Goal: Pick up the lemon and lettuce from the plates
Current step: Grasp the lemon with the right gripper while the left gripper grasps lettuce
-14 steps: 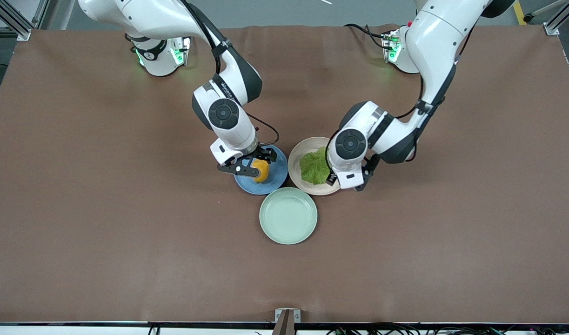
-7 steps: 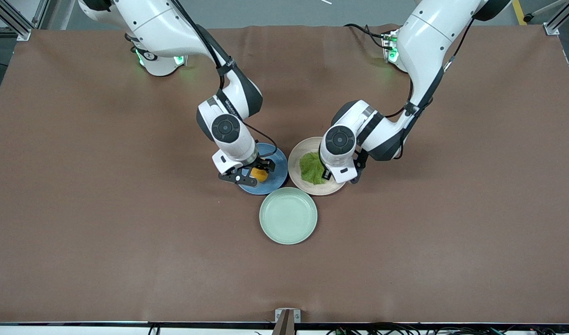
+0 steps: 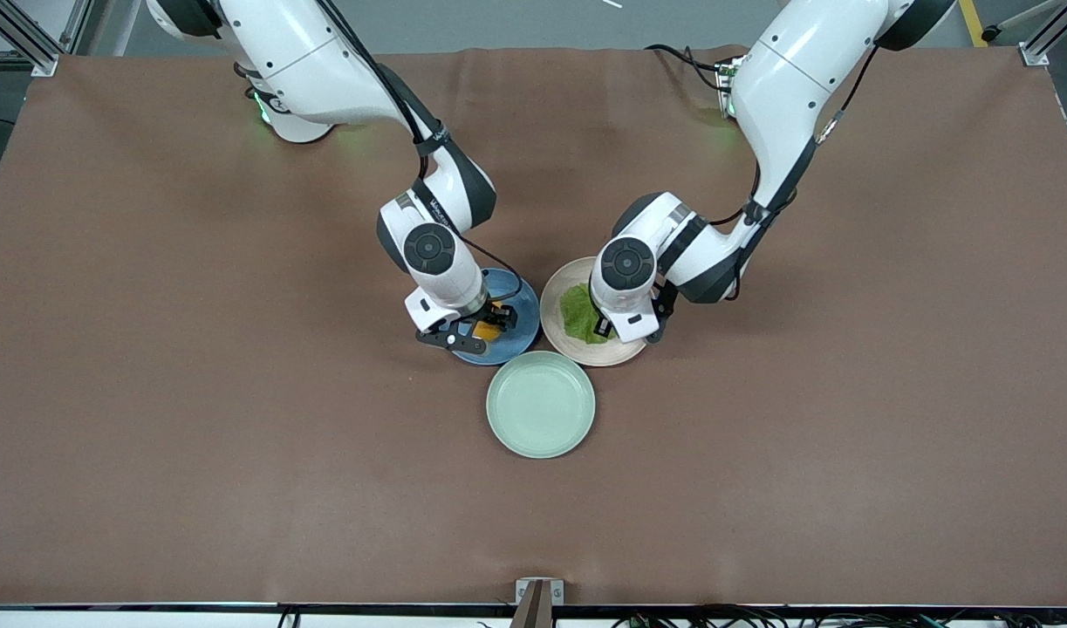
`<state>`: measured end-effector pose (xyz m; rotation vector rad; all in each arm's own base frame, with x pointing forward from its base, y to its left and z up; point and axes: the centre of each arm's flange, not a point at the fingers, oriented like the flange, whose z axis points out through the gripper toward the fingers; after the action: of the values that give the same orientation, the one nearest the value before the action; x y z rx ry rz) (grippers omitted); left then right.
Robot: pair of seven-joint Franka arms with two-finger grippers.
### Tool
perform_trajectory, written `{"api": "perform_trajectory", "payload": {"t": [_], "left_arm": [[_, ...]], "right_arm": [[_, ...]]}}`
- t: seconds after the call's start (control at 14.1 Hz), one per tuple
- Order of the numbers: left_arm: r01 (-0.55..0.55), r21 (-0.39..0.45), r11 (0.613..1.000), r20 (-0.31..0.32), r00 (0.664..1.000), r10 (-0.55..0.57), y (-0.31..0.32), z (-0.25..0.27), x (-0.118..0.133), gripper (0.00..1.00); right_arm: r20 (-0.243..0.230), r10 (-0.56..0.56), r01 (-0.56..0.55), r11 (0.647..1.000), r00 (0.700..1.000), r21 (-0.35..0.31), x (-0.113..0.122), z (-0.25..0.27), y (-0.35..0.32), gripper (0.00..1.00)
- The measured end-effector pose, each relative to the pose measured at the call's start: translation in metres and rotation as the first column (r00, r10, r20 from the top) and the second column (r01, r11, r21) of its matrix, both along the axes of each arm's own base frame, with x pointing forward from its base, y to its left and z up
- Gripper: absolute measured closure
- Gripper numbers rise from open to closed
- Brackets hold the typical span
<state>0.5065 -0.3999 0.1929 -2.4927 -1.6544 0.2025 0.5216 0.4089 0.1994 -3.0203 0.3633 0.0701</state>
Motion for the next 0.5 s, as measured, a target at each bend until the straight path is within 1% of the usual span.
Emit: {"api": "perform_trajectory", "payload": {"t": [0.07,0.14,0.21,0.35,0.43,0.5], "left_arm": [[0.000,-0.001,1.000,0.001,1.000,0.000,0.000,0.000,0.000,0.49],[0.002,-0.001,1.000,0.001,1.000,-0.002,-0.001,0.000,-0.001,0.59],[0.003,-0.001,1.000,0.001,1.000,-0.003,-0.002,0.000,-0.001,0.70],[0.004,-0.001,1.000,0.001,1.000,-0.004,-0.002,0.000,-0.002,0.88],[0.006,-0.001,1.000,0.002,1.000,-0.006,-0.002,0.000,-0.001,0.93],[0.005,-0.002,1.000,0.005,1.000,-0.005,-0.002,0.001,0.000,0.93]], "right_arm": [[0.000,0.002,-0.002,1.000,1.000,0.000,-0.001,0.000,0.001,0.22],[-0.001,0.006,-0.006,1.000,1.000,0.001,-0.003,0.000,0.003,0.26],[0.000,0.011,-0.011,1.000,1.000,0.002,-0.005,0.001,0.006,0.37],[0.001,0.019,-0.019,1.000,1.000,0.003,-0.007,0.001,0.010,0.38],[0.003,0.020,-0.020,1.000,1.000,0.004,-0.007,0.003,0.011,0.38],[0.003,0.019,-0.019,1.000,1.000,0.003,-0.004,0.007,0.011,0.38]]}}
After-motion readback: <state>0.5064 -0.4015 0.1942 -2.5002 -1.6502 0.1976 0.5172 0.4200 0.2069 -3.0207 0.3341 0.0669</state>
